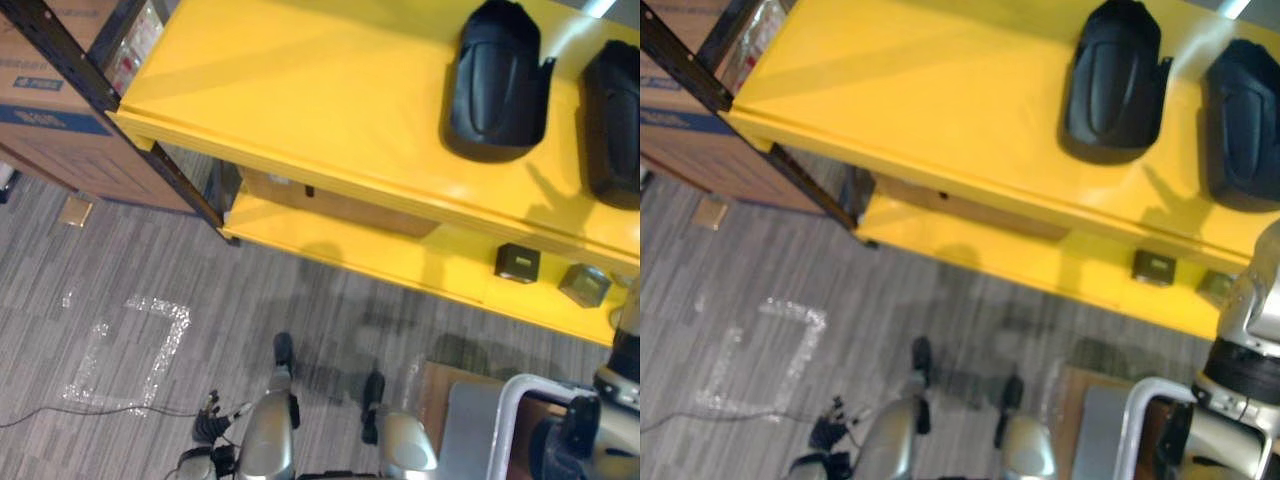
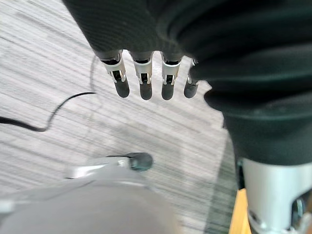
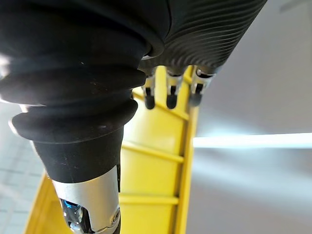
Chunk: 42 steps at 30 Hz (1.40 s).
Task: Walk over and take plastic housings, then place them on the shelf
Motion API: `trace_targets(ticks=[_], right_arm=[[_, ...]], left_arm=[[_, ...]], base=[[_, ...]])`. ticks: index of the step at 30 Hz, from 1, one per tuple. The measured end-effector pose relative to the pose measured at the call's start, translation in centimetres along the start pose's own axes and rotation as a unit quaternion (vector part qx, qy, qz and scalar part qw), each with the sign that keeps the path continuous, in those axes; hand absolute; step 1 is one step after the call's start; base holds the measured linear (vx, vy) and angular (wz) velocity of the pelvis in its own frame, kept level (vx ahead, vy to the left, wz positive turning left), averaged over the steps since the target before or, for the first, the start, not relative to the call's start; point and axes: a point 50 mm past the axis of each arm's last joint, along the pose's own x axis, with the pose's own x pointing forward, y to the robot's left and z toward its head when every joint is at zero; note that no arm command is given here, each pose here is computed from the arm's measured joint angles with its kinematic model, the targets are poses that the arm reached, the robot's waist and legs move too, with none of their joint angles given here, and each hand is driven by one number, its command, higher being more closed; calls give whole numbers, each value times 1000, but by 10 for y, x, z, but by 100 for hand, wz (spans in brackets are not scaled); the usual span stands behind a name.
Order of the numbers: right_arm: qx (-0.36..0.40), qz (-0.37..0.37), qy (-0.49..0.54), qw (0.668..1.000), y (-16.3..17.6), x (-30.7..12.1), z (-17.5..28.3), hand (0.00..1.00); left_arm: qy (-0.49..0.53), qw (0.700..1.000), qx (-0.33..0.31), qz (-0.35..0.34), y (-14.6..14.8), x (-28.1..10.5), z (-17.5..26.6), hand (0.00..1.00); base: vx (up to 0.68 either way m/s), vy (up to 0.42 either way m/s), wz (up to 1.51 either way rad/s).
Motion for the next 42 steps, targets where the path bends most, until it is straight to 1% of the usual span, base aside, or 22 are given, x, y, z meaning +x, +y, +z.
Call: trace_targets(ticks=[5,8,11,15,18,21,23,24,26,28,32,35,39,42], right_arm=[[-35,-3,114,993,-24,-60,-17,0],[-60,4,183,981,-39,-96,-22,0],[-73,10,246,966,-48,-129,-22,0],[-70,13,282,957,-49,-148,-22,0],[-74,21,327,942,-51,-167,-24,0],[-59,25,392,918,-53,-193,-30,0],[-36,11,456,889,-52,-216,-36,0],[-34,10,469,882,-52,-221,-38,0],[-17,-4,507,862,-50,-238,-43,0],[-3,-36,539,842,-47,-257,-47,0],[-2,-82,559,825,-46,-269,-52,0],[-2,-98,569,816,-45,-275,-55,0],[0,-116,568,814,-38,-274,-59,0],[-11,-135,566,813,-36,-274,-63,0]], left_arm=[[2,1000,-4,18,-1,-2,-4,0],[12,1000,2,26,0,-5,-12,0],[25,999,-10,32,-5,-8,-19,0],[39,998,-8,39,-5,-10,-24,0],[58,997,-13,51,-2,-11,-30,0],[77,995,-15,61,-1,-11,-35,0],[85,994,-11,63,-1,-11,-36,0],[85,994,-11,63,-1,-11,-36,0],[85,994,-12,63,-2,-11,-36,0],[87,994,-12,63,-2,-11,-36,0],[89,994,-5,63,-1,-11,-37,0],[86,995,4,59,-2,-10,-35,0],[84,995,4,59,-2,-9,-34,0],[84,995,7,58,-1,-9,-34,0]], base=[[69,-29,-4],[61,-34,-13],[56,-36,-14],[18,-13,-19],[14,2,-21],[0,4,-7],[0,0,0],[-23,44,2],[-1,50,3],[19,57,6],[27,53,9],[68,54,11],[63,37,3],[66,47,4]])
